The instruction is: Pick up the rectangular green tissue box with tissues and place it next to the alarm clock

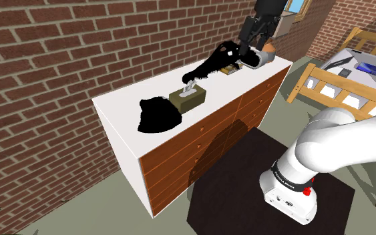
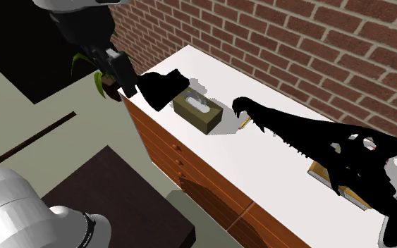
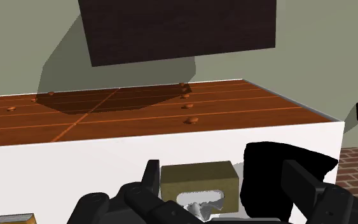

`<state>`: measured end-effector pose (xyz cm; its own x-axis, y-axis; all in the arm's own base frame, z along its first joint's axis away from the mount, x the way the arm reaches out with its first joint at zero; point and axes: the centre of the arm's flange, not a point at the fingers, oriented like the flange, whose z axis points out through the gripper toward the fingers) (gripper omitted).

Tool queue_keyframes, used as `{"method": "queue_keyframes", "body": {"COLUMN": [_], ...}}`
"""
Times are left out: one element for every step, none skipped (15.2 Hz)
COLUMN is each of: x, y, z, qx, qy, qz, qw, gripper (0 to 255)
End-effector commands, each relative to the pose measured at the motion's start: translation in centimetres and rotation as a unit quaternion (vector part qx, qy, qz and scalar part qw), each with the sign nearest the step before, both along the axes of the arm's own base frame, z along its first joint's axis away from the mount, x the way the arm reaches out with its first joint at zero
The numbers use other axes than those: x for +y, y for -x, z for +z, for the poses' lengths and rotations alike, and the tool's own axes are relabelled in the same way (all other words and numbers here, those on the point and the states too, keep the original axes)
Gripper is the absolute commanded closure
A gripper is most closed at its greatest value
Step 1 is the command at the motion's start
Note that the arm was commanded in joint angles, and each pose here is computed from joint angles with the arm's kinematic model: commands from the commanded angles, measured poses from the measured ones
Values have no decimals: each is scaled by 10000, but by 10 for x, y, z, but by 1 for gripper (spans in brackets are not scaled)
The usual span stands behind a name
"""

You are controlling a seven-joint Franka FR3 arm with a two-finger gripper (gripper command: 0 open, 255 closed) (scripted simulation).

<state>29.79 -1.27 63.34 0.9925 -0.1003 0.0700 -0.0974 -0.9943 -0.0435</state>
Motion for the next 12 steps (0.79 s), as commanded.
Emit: {"method": "queue_keyframes", "body": {"x": [0, 1, 1, 2, 2, 3, 3, 4, 4, 5, 5, 5], "y": [0, -7, -13, -20, -27, -34, -41, -48, -55, -63, -70, -78], "z": [0, -10, -21, -31, -41, -52, -62, -72, -82, -92, -102, -112], "qx": [0, -42, -83, -125, -167, -208, -250, -291, -333, -374, -416, -457], "qy": [0, -57, -113, -170, -226, -283, -339, -395, -452, -508, -564, -620], "qz": [0, -96, -193, -289, -385, -481, -577, -673, -769, -865, -961, -1056], "qw": [10000, 9999, 9997, 9994, 9989, 9982, 9974, 9965, 9955, 9943, 9929, 9914], "gripper": [0, 0, 0, 0, 0, 0, 0, 0, 0, 0, 0, 0]}}
